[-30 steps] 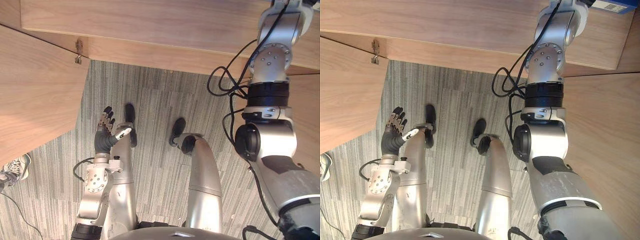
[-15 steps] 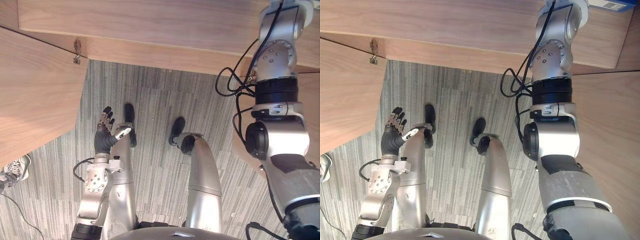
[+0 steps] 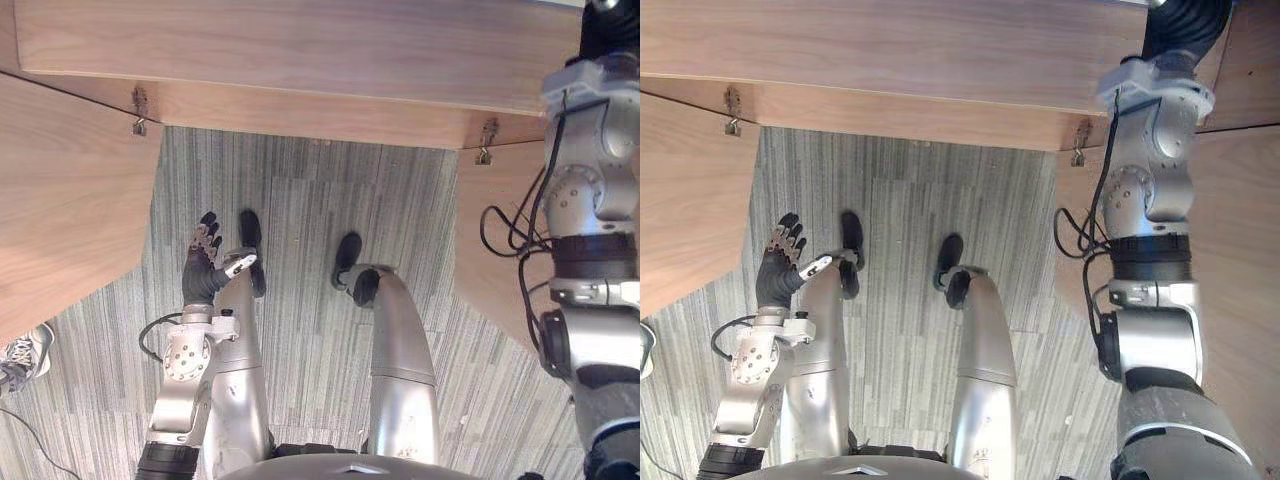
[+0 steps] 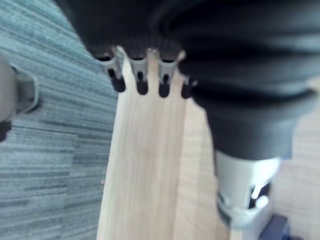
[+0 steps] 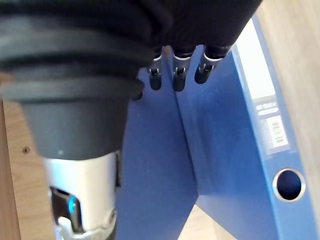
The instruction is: Walk over to the cabinet, pick up the folder, carry it to the office cabinet, place the folder inside the office cabinet, then close the office cabinet door
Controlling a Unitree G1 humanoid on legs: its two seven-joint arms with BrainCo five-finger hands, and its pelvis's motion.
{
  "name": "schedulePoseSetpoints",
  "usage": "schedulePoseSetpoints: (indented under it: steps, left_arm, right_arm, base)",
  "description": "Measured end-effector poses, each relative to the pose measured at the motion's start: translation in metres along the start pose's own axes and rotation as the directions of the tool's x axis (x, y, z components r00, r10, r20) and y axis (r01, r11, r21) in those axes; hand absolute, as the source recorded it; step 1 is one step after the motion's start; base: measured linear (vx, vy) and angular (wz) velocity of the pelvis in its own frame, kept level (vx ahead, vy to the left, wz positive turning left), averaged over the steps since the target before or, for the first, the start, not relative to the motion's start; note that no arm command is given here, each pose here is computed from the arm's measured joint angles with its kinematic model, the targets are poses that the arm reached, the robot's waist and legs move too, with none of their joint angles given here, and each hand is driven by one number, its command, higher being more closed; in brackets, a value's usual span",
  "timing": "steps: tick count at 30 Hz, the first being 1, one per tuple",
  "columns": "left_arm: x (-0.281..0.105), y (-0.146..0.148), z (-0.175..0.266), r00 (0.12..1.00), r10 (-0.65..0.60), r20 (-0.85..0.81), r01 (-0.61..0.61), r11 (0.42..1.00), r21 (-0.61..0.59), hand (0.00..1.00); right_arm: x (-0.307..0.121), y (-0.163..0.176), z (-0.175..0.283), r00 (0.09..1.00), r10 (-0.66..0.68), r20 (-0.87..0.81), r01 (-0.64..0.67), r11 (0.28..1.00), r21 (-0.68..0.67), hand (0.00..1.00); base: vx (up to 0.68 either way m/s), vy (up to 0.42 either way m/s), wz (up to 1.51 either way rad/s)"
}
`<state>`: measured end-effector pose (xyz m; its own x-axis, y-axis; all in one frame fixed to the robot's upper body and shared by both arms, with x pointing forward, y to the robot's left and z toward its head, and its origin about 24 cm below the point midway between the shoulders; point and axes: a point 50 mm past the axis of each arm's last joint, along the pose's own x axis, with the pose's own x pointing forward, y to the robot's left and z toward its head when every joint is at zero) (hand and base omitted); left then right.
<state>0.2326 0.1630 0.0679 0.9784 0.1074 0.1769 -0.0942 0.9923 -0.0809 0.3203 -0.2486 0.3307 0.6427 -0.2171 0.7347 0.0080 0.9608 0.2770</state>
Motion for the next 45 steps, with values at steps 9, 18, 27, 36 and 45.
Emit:
schedulePoseSetpoints:
  steps: [9,18,27,36,45]
  left_arm:
    - [0.014,0.007,0.007,0.999,-0.009,0.038,0.007,0.998,0.065,0.0]
    - [0.021,0.016,0.008,0.999,-0.011,0.043,0.007,0.995,0.104,0.0]
    - [0.025,0.019,0.012,0.998,-0.038,0.054,0.03,0.991,0.128,0.0]
    - [0.039,0.025,0.028,0.993,-0.003,0.116,-0.012,0.992,0.125,0.0]
    - [0.04,0.027,0.032,0.988,0.06,0.139,-0.073,0.994,0.085,0.0]
  right_arm:
    - [-0.029,-0.027,-0.022,0.984,0.098,-0.152,-0.123,0.978,-0.166,0.0]
    - [-0.046,-0.024,-0.043,0.938,0.197,-0.284,-0.268,0.933,-0.239,0.0]
    - [-0.044,-0.005,-0.044,0.883,0.326,-0.338,-0.45,0.794,-0.408,0.0]
    - [-0.052,0.014,-0.046,0.887,0.353,-0.299,-0.461,0.729,-0.506,1.0]
    - [-0.076,0.021,-0.027,0.987,0.16,-0.026,-0.154,0.877,-0.455,1.0]
  base:
    - [0.0,0.014,-0.03]
    - [0.0,0.003,0.0]
    - [0.0,0.0,0.0]
    - [0.0,0.0,0.0]
    - [0.0,0.001,0.0]
